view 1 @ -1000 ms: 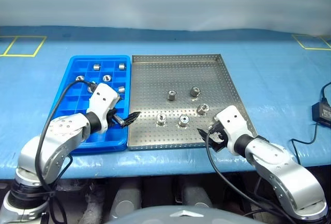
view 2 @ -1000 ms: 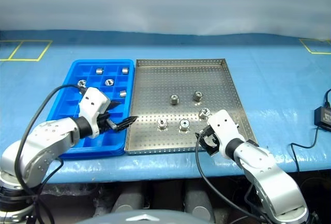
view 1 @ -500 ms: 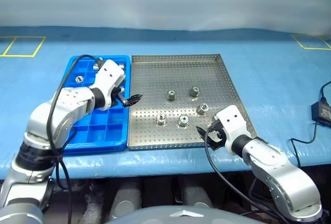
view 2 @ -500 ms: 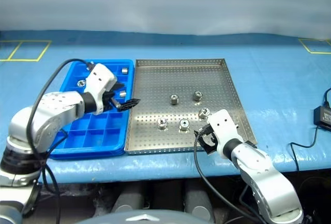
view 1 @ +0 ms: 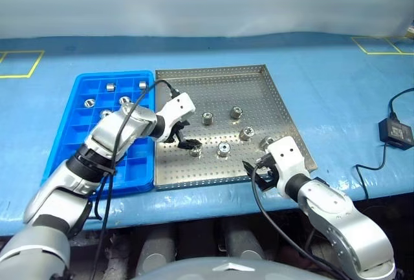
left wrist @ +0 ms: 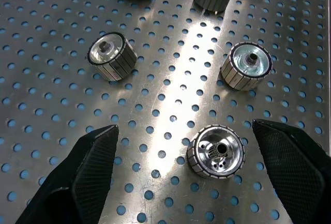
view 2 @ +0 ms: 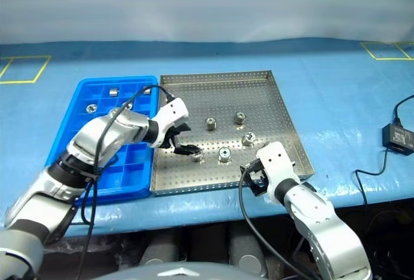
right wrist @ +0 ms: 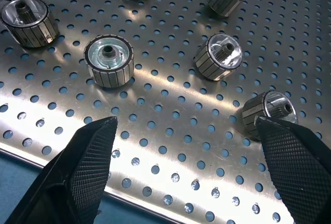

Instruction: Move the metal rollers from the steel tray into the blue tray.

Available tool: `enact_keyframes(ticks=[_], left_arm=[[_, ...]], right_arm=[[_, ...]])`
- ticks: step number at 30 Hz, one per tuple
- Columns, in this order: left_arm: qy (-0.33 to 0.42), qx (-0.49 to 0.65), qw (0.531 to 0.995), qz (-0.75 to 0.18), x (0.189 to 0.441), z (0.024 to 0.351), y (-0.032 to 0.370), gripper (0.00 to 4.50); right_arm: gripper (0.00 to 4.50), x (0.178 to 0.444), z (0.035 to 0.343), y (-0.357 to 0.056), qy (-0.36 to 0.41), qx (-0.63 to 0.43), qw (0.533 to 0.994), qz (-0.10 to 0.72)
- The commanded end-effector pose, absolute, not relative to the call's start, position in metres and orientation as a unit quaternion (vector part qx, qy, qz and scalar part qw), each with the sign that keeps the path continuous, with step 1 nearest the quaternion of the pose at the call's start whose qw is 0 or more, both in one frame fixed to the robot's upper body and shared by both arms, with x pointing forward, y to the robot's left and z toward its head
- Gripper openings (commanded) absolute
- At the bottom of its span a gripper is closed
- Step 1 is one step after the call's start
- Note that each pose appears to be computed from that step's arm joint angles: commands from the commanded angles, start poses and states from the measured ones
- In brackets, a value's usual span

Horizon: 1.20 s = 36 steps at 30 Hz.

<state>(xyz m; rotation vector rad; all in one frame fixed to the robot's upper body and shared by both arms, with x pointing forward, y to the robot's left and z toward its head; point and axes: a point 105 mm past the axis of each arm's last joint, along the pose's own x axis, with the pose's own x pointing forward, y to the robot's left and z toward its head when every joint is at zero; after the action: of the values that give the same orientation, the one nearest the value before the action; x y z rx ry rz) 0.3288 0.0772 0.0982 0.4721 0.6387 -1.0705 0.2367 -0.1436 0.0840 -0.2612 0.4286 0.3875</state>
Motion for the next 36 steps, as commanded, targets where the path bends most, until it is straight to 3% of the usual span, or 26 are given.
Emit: enact_keyframes(ticks=[1,9,12,19,27,30,36], left_arm=[[0.286,0.240,0.770,-0.517,0.329,0.098,0.065,4.49],[0.304,0.278,0.743,-0.528,0.324,0.079,0.064,4.49],[0.311,0.295,0.737,-0.523,0.324,0.072,0.068,3.87],[0.296,0.279,0.750,-0.521,0.325,0.079,0.069,1.66],[0.196,0.190,0.867,-0.417,0.350,0.129,0.088,1.67],[0.138,0.147,0.929,-0.309,0.361,0.154,0.116,1.67],[0.064,0.154,0.983,-0.083,0.352,0.174,0.184,1.67]], right_arm=[[4.50,0.237,0.099,-0.141,0.176,-0.132,0.957,0.188],[4.50,0.238,0.100,-0.140,0.173,-0.131,0.958,0.185],[4.50,0.239,0.101,-0.140,0.171,-0.131,0.959,0.185],[4.50,0.242,0.102,-0.138,0.170,-0.133,0.958,0.189],[4.50,0.248,0.106,-0.125,0.162,-0.139,0.952,0.219],[4.50,0.251,0.108,-0.115,0.155,-0.141,0.947,0.242],[4.50,0.255,0.110,-0.097,0.145,-0.145,0.935,0.288]])
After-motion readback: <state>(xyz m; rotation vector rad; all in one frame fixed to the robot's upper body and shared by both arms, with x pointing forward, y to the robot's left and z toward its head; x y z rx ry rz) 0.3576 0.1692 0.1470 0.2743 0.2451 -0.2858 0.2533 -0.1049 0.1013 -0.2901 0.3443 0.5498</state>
